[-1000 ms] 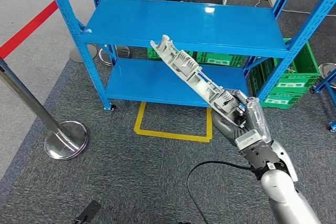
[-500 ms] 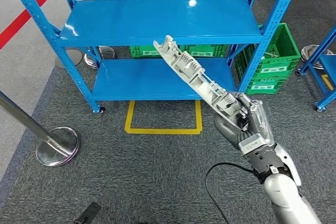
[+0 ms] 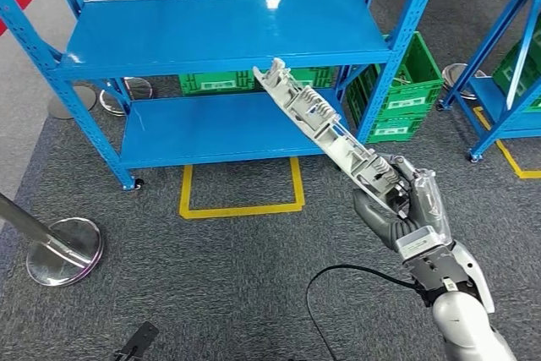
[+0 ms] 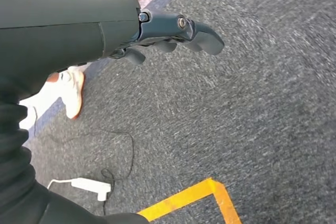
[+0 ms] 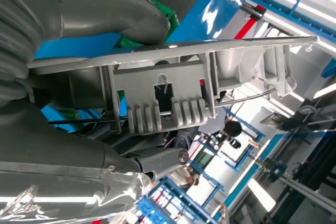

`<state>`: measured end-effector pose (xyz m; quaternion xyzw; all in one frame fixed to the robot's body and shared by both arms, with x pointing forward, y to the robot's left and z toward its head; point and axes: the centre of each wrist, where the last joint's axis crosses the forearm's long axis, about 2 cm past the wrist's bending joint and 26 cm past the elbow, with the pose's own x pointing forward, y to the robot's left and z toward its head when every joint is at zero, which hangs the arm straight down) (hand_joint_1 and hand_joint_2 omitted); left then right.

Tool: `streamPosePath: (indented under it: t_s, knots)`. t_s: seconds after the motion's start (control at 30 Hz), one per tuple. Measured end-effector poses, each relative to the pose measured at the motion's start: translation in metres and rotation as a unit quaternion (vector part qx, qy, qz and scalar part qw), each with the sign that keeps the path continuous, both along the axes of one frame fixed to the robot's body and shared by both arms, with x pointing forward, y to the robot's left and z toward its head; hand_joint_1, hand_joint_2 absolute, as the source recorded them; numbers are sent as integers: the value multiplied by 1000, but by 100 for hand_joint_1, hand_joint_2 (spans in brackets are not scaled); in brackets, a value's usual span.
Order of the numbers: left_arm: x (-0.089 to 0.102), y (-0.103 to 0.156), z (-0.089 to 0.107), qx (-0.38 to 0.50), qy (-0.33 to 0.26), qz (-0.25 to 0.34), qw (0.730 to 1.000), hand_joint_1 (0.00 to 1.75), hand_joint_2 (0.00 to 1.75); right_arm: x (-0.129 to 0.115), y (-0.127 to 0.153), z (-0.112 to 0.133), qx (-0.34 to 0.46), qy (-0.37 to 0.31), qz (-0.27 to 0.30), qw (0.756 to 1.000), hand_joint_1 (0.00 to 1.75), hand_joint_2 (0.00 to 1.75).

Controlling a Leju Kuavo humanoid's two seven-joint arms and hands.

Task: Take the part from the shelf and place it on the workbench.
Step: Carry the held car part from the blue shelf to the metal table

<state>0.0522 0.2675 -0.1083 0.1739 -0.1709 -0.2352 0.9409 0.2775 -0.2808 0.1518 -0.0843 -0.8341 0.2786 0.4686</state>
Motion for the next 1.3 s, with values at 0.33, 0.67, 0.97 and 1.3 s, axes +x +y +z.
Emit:
streamPosePath:
  t_s: [0.33,0.67,0.97,1.3]
  knots:
    - [1,0,0,0,-4,5,1000,0,175,-1,-1,4,2,-7,-3,1000,175,175]
    - [0,-1,0,1,12,24,1000,0,175,0,-3,4,6,-7,-6,1000,175,175]
    - [-3,-1,0,2,20,25,999,0,175,-2,-8,2,8,-6,-12,1000,175,175]
    - [-2,0,0,3,15,6,1000,0,175,-19,-15,-4,12,-7,-33,999,175,175]
